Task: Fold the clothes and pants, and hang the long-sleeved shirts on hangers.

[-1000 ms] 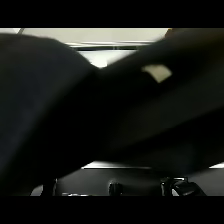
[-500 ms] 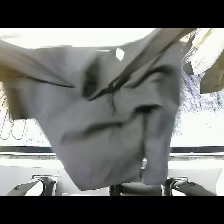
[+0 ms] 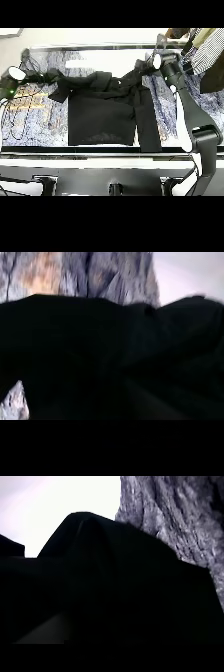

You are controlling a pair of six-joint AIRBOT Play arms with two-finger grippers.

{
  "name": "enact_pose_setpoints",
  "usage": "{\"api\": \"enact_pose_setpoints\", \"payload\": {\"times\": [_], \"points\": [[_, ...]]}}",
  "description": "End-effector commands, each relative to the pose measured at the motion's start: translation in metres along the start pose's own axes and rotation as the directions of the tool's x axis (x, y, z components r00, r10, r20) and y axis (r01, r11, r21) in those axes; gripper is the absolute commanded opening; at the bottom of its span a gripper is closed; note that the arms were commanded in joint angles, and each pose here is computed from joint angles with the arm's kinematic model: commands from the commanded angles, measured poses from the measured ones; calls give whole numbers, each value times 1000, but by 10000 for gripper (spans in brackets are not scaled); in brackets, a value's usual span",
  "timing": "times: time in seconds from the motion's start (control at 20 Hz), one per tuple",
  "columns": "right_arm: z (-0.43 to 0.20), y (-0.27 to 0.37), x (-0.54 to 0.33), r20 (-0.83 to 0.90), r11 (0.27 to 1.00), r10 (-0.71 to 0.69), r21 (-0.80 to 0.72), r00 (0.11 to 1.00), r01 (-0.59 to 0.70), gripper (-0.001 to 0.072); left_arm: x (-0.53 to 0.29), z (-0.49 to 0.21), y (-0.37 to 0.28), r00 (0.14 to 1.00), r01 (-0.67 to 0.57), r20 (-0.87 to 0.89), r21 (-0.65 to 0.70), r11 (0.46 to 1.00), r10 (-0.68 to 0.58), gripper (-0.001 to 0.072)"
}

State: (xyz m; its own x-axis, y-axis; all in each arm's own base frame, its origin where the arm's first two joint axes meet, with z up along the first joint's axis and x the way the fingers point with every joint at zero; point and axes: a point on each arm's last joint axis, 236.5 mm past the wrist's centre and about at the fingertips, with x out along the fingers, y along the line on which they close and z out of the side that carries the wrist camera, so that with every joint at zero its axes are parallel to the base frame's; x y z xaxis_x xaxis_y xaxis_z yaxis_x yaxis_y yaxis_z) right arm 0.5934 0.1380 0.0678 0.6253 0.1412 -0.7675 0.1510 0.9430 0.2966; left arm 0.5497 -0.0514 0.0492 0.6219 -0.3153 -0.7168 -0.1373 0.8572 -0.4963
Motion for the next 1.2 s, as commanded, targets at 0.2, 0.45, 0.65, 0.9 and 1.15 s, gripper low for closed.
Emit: {"api": "enact_pose_setpoints", "payload": {"times": [0.2, 0.45, 0.65, 0.9, 1.15], "points": [[-33, -30, -76, -239, 970, -6, -236, 971, -52, 605, -53, -6, 41, 993, -48, -112, -64, 997, 41, 683], [-103, -43, -134, -450, 966, 171, -98, 876, -239, 626, -118, -51, 109, 985, -133, -131, -143, 981, 114, 683], [-215, -45, -115, -526, 958, 278, 90, 804, -272, 688, -117, -154, 128, 963, -159, -254, -279, 947, 87, 682], [-336, -54, -97, -643, 936, 353, 245, 679, -255, 682, -103, -215, 116, 941, -96, -337, -349, 932, -29, 681], [-347, -38, -68, -576, 942, 336, 216, 745, -258, 683, -102, -217, 116, 940, -96, -340, -354, 930, -32, 681]]}}
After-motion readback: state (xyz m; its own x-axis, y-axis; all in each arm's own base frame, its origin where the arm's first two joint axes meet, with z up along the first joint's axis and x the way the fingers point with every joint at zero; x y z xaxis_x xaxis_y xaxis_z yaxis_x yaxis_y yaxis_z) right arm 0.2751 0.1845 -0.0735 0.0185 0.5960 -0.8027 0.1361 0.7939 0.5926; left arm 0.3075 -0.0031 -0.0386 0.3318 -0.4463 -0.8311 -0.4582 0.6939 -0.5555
